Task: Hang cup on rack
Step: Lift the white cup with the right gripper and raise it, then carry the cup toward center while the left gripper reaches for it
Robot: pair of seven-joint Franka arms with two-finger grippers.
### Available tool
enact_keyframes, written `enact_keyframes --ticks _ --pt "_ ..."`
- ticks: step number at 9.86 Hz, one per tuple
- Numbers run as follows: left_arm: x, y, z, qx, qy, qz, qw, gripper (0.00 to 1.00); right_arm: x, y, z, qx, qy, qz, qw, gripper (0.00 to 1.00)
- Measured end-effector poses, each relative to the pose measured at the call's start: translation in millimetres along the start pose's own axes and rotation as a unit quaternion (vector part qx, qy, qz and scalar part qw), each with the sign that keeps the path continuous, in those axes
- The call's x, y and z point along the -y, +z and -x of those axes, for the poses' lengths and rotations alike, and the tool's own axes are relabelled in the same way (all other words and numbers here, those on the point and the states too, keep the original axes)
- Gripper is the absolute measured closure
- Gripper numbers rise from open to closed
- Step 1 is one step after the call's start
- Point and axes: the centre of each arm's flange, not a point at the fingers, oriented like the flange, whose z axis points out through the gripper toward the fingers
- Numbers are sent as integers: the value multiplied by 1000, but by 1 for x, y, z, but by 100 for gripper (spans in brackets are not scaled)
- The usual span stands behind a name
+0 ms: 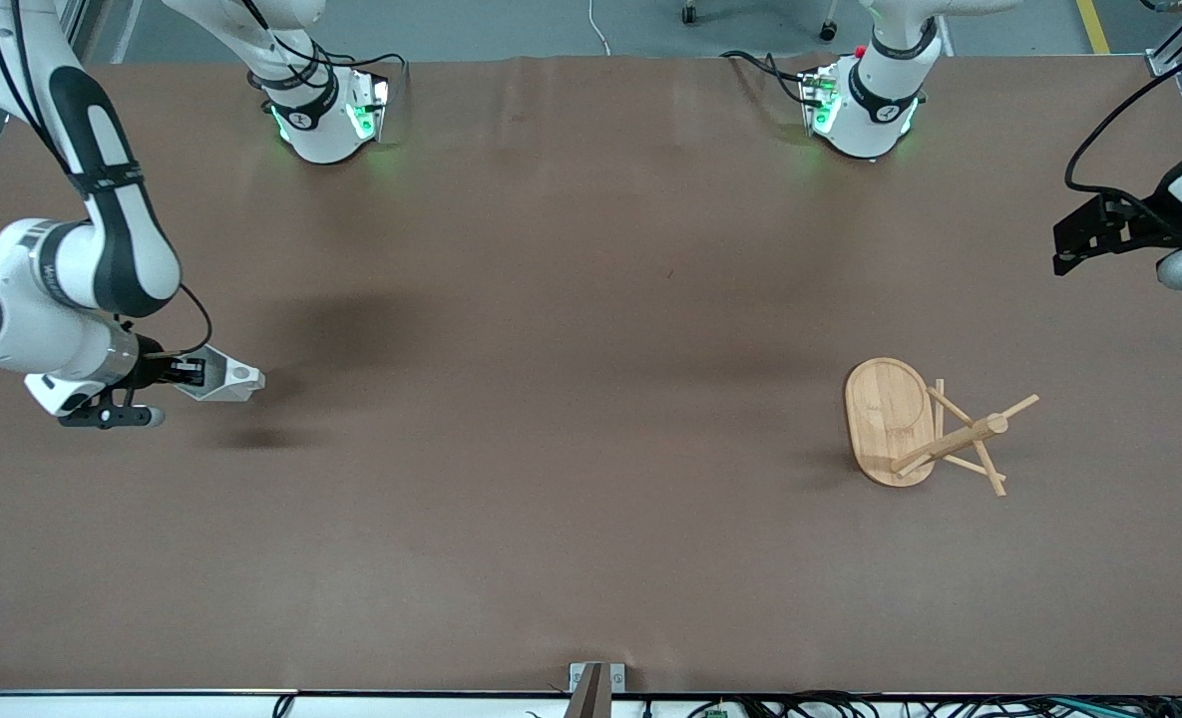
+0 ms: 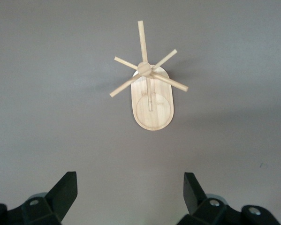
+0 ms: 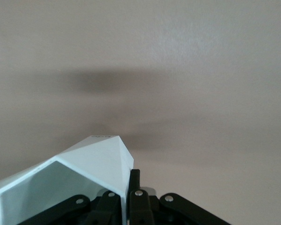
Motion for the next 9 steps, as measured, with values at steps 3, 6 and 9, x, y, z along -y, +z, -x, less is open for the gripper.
enact_keyframes --ticks 3,6,9 --pt "-13 2 2 13 11 7 1000 0 61 -65 -10 6 0 -116 993 96" --pt "-85 21 -9 31 68 66 995 0 116 -80 -14 0 7 -302 953 96" --pt "-198 21 -1 15 178 87 980 0 215 -88 -13 18 -5 -447 895 96"
